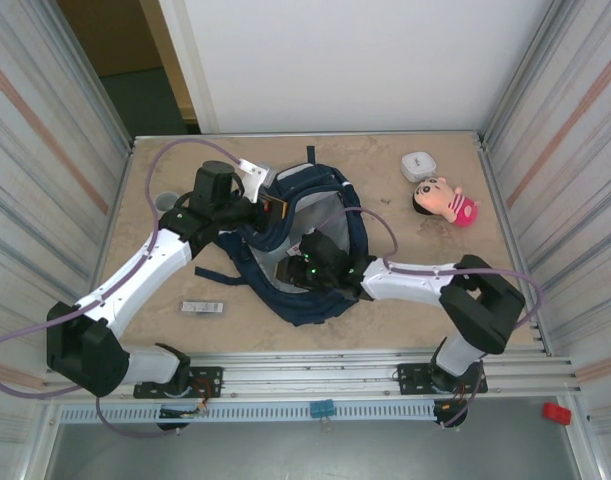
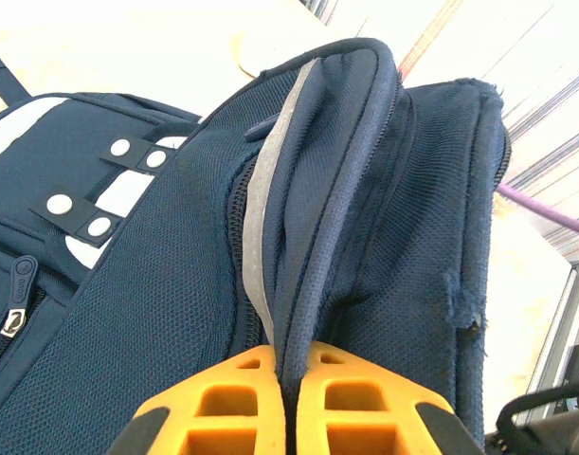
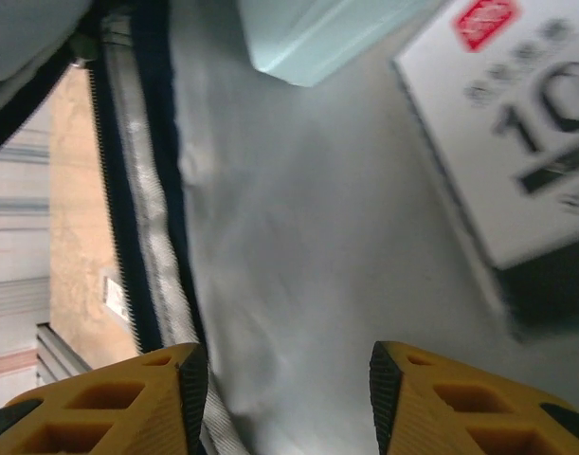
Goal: Pack books, pencil case, and school supplies into a backpack
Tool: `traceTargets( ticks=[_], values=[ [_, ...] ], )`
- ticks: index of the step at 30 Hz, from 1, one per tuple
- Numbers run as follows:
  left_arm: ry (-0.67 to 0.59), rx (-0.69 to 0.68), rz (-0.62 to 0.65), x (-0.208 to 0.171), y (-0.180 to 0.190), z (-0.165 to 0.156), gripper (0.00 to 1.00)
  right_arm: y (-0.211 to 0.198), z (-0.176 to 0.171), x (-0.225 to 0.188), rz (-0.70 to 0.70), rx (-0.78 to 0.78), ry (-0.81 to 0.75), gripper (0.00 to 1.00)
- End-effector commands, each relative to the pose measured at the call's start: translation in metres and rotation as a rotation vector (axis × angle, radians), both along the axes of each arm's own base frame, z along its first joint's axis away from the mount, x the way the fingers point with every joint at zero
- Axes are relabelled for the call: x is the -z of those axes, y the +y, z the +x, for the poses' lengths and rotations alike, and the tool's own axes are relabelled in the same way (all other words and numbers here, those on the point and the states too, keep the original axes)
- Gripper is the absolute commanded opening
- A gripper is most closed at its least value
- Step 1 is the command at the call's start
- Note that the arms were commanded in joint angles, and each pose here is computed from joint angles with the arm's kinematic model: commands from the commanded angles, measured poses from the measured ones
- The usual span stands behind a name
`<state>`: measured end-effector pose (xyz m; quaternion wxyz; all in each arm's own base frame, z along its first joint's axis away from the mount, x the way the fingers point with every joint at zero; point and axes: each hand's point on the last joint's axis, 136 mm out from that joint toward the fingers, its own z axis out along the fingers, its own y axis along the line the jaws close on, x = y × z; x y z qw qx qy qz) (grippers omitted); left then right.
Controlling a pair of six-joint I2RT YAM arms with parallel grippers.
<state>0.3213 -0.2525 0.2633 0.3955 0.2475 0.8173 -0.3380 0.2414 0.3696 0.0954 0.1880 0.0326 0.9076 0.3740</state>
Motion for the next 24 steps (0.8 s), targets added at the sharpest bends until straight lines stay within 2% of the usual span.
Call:
traceTargets(
  ticks=[1,8,14,18,21,24],
  values=[
    [-0.202,0.020,-0.107,-0.068,-0.003,0.000,0.00,0.009,0.022,-0.004,0.034,0.064,-0.018,0.49],
    [-0.206,0.029,-0.103,-0.070,-0.003,-0.002,0.00,-0.009,0.064,0.012,-0.083,0.164,-0.053,0.47],
    [-0.211,0.022,-0.088,-0.069,0.000,-0.002,0.00,-0.040,0.093,-0.002,-0.155,0.246,-0.127,0.46],
    [-0.207,0.017,-0.088,-0.066,0.000,-0.001,0.00,-0.057,0.115,-0.003,-0.155,0.281,-0.142,0.48],
    [-0.199,0.018,-0.090,-0.064,-0.001,0.000,0.00,-0.063,0.121,-0.001,-0.139,0.279,-0.126,0.49],
    [-0.202,0.007,-0.081,-0.062,0.001,0.001,0.00,-0.067,0.114,-0.016,-0.125,0.264,-0.158,0.52]
  ],
)
